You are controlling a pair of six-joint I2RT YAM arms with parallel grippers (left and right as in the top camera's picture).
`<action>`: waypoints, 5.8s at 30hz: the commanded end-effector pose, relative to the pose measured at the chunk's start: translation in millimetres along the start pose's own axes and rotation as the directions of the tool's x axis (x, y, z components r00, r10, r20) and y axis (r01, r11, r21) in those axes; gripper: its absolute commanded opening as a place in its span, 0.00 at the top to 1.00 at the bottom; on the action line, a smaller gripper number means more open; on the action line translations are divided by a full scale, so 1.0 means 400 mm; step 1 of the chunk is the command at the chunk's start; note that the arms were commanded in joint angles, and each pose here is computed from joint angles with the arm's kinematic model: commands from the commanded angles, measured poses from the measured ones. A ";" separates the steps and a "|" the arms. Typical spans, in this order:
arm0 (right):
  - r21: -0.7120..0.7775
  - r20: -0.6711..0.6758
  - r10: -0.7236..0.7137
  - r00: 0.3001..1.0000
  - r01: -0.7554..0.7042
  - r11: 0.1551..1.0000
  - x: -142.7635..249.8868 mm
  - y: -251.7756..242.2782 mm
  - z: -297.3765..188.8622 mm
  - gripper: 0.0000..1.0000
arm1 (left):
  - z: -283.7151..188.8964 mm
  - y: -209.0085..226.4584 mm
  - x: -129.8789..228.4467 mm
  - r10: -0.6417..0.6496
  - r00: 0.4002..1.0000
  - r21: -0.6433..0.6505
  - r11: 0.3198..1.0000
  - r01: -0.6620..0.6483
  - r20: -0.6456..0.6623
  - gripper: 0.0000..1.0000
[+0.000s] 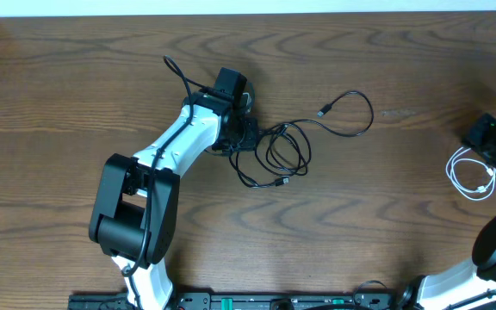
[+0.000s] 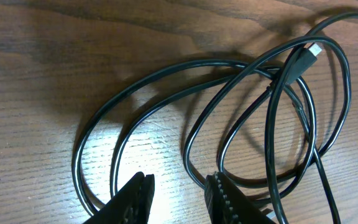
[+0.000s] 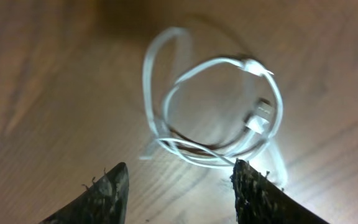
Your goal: Untangle cables
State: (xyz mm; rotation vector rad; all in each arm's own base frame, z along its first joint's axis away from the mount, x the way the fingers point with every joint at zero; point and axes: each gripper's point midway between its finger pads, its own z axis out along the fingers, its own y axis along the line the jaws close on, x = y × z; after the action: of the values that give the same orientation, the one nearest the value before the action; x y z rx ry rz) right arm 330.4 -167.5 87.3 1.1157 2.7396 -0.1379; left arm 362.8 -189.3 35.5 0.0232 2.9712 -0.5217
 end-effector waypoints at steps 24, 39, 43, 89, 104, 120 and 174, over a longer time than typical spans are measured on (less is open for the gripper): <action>0.123 0.053 -0.132 0.990 0.124 0.985 0.120 -0.028 0.199 0.61 | 0.014 0.016 0.007 -0.007 1.000 -0.021 1.000 0.007 -0.015 0.67; -0.059 0.416 0.009 0.909 0.018 0.998 -0.035 0.016 0.223 0.99 | 0.014 0.016 0.006 -0.006 1.000 -0.021 1.000 0.006 -0.013 0.67; -0.126 0.545 0.020 0.838 0.058 0.990 -0.123 0.035 0.176 0.99 | 0.014 0.015 0.004 -0.006 1.000 -0.019 1.000 0.005 -0.010 0.67; 0.026 0.215 0.177 0.960 -0.187 0.982 0.040 -0.142 0.120 0.04 | 0.014 0.015 0.005 -0.006 1.000 -0.020 1.000 0.006 -0.011 0.67; 0.031 0.079 0.254 0.964 -0.257 0.966 0.097 -0.164 0.292 0.03 | 0.014 0.015 0.005 -0.006 1.000 -0.020 1.000 0.006 -0.011 0.67; -0.310 0.194 0.139 0.971 -0.074 0.948 -0.025 -0.024 0.312 0.01 | 0.014 0.015 0.005 -0.006 1.000 -0.020 1.000 0.005 -0.010 0.67; -0.618 0.399 -0.433 0.809 0.586 0.525 0.366 0.607 -0.159 0.49 | 0.008 0.082 -0.009 -0.061 0.997 -0.169 0.983 0.067 0.040 0.57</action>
State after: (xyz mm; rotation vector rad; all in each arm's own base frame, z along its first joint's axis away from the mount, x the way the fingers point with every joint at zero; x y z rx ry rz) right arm 395.2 87.0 114.1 0.1833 2.4422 0.5889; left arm 369.0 -169.7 30.5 -0.0606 2.9633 -0.3486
